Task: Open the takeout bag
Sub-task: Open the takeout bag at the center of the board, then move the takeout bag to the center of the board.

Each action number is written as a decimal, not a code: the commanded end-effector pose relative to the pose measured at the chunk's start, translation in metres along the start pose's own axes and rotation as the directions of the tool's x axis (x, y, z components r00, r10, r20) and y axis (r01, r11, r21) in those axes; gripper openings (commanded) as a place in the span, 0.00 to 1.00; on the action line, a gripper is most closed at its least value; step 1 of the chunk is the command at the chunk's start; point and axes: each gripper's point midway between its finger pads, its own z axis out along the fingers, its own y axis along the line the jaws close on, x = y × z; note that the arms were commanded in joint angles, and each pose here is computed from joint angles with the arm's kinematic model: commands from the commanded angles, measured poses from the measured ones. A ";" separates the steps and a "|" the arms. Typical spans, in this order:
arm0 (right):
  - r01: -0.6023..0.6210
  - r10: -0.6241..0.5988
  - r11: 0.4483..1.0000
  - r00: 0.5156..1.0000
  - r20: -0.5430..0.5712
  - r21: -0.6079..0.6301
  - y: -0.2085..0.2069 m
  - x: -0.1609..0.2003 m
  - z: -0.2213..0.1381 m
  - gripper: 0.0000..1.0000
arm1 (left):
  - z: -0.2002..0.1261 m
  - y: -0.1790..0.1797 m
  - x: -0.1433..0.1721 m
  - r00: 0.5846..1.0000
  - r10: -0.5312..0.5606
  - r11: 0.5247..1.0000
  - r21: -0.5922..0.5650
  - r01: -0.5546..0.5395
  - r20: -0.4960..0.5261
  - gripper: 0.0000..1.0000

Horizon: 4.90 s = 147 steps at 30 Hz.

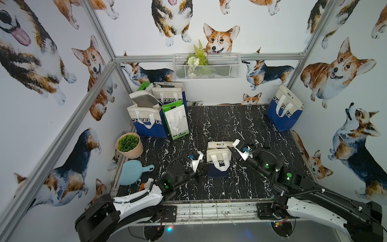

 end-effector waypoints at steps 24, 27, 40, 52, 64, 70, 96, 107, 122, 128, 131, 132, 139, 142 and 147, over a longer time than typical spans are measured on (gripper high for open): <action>-0.199 0.178 0.967 0.974 -0.138 -0.156 0.044 0.056 -0.006 0.43 | 0.001 0.000 -0.004 1.000 0.002 1.000 -0.003 -0.002 0.019 0.00; -0.193 0.168 0.968 0.974 -0.155 -0.163 0.046 0.058 -0.003 0.43 | 0.000 0.000 -0.004 1.000 0.002 1.000 -0.004 -0.002 0.020 0.00; -0.205 0.178 0.960 0.973 -0.149 -0.189 0.051 0.057 -0.003 0.44 | 0.001 0.000 -0.004 1.000 0.002 1.000 -0.003 -0.001 0.016 0.00; -0.206 0.173 0.954 0.972 -0.159 -0.219 0.058 0.058 0.001 0.45 | 0.002 0.000 -0.004 1.000 0.003 1.000 -0.002 -0.003 0.016 0.00; -0.211 0.172 0.928 0.974 -0.149 -0.309 0.077 0.051 0.015 0.00 | 0.001 0.000 -0.004 1.000 0.003 1.000 -0.004 -0.003 0.018 0.00; -0.191 0.157 0.941 0.977 -0.141 -0.278 0.071 0.047 0.021 0.00 | -0.002 0.003 -0.007 0.999 0.006 1.000 -0.022 -0.005 0.035 0.54; -0.257 0.256 0.966 0.966 0.046 0.020 -0.032 -0.004 0.194 0.00 | -0.083 0.073 -0.022 0.959 0.076 0.889 -0.455 0.058 0.272 0.66; -0.262 0.256 0.965 0.957 0.137 0.027 -0.047 -0.007 0.232 0.00 | -0.076 0.074 -0.019 0.966 0.083 0.888 -0.458 0.040 0.245 0.67; -0.335 0.301 0.935 0.923 0.238 0.119 -0.078 0.012 0.235 0.00 | -0.071 0.073 -0.017 0.970 0.081 0.894 -0.448 0.031 0.229 0.67; -0.366 0.326 0.916 0.917 0.229 0.162 -0.087 0.038 0.231 0.00 | -0.070 0.072 -0.017 0.971 0.081 0.896 -0.443 0.028 0.225 0.67; -0.392 0.363 0.912 0.909 0.204 0.124 -0.085 0.047 0.239 0.00 | -0.069 0.073 -0.016 0.972 0.082 0.895 -0.445 0.026 0.222 0.67; -0.399 0.373 0.910 0.905 0.205 0.111 -0.084 0.049 0.241 0.00 | -0.068 0.073 -0.016 0.972 0.082 0.895 -0.446 0.025 0.218 0.67; -0.426 0.408 0.905 0.869 0.280 0.006 -0.063 0.054 0.257 0.00 | -0.064 0.073 -0.014 0.976 0.081 0.896 -0.444 0.017 0.201 0.68; -0.409 0.395 0.912 0.869 0.297 -0.016 -0.059 0.054 0.264 0.00 | -0.063 0.073 -0.013 0.978 0.082 0.896 -0.444 0.013 0.194 0.68; -0.405 0.390 0.914 0.875 0.287 -0.009 -0.061 0.054 0.283 0.00 | -0.062 0.074 -0.012 0.978 0.085 0.893 -0.449 0.008 0.188 0.68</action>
